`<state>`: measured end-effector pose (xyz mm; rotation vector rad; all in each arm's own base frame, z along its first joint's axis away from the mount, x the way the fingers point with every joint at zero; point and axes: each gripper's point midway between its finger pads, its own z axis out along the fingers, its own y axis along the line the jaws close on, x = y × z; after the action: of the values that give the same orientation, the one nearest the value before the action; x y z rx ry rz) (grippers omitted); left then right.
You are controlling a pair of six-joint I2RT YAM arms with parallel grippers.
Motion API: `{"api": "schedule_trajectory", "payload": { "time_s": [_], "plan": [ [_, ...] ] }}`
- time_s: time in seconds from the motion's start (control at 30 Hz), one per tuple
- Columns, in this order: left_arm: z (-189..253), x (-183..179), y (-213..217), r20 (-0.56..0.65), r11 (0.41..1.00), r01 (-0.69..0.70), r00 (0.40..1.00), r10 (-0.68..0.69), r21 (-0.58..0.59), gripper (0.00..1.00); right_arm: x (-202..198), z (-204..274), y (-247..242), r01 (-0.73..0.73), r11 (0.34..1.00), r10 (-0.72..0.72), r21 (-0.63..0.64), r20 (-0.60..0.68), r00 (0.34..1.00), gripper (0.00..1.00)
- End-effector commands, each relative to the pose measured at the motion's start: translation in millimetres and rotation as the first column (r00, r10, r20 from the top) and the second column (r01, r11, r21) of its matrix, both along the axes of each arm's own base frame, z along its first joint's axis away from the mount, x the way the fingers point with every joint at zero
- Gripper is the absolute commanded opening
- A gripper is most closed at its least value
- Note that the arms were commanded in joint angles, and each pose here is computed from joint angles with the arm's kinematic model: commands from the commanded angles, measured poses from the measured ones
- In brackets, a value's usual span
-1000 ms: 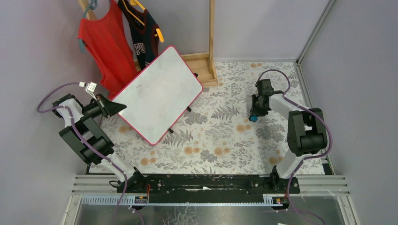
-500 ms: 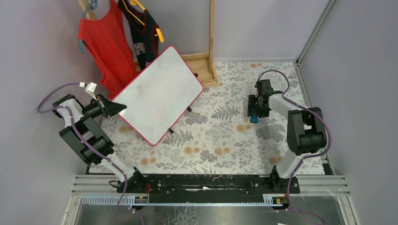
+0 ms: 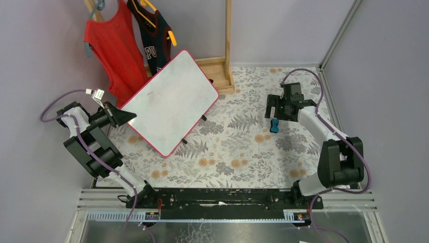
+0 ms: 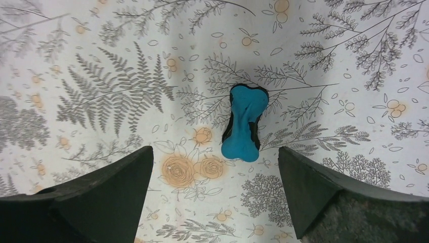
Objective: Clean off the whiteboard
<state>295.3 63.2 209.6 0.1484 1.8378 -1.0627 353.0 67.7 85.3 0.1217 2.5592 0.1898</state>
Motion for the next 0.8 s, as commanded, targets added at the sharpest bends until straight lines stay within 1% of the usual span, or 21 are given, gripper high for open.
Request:
{"api": "schedule_trajectory", "payload": {
  "time_s": [0.0, 0.07, 0.13, 0.2, 0.37, 0.5, 0.77],
  "plan": [
    [-37, -13, 0, -0.094, 0.987, 0.076, 0.993, -0.064, 0.138, 0.04, -3, 29, 7, -0.016, 0.999, 0.011, 0.048, 0.089, 0.996, 0.99],
    [-37, -14, 0, -0.096, 0.987, 0.078, 0.993, -0.065, 0.139, 0.04, -6, 38, 9, -0.030, 0.997, 0.023, 0.064, 0.121, 0.992, 0.99],
    [-38, -15, -1, -0.096, 0.987, 0.081, 0.993, -0.068, 0.140, 0.07, -9, 42, 12, -0.038, 0.996, 0.027, 0.080, 0.144, 0.989, 0.99],
    [-39, -16, -1, -0.099, 0.986, 0.083, 0.993, -0.070, 0.142, 0.11, -12, 41, 12, -0.041, 0.996, 0.029, 0.081, 0.147, 0.989, 0.99],
    [-36, -18, -3, -0.089, 0.985, 0.090, 0.993, -0.077, 0.146, 0.13, -12, 40, 14, -0.047, 0.995, 0.034, 0.092, 0.139, 0.990, 0.99],
    [-34, -18, -3, -0.086, 0.985, 0.088, 0.993, -0.076, 0.148, 0.20, -13, 39, 14, -0.048, 0.995, 0.036, 0.087, 0.137, 0.990, 0.99],
    [-24, -15, -3, -0.084, 0.989, 0.069, 0.995, -0.059, 0.129, 0.22, -12, 37, 11, -0.034, 0.997, 0.024, 0.069, 0.133, 0.991, 0.99]
  ]
}}
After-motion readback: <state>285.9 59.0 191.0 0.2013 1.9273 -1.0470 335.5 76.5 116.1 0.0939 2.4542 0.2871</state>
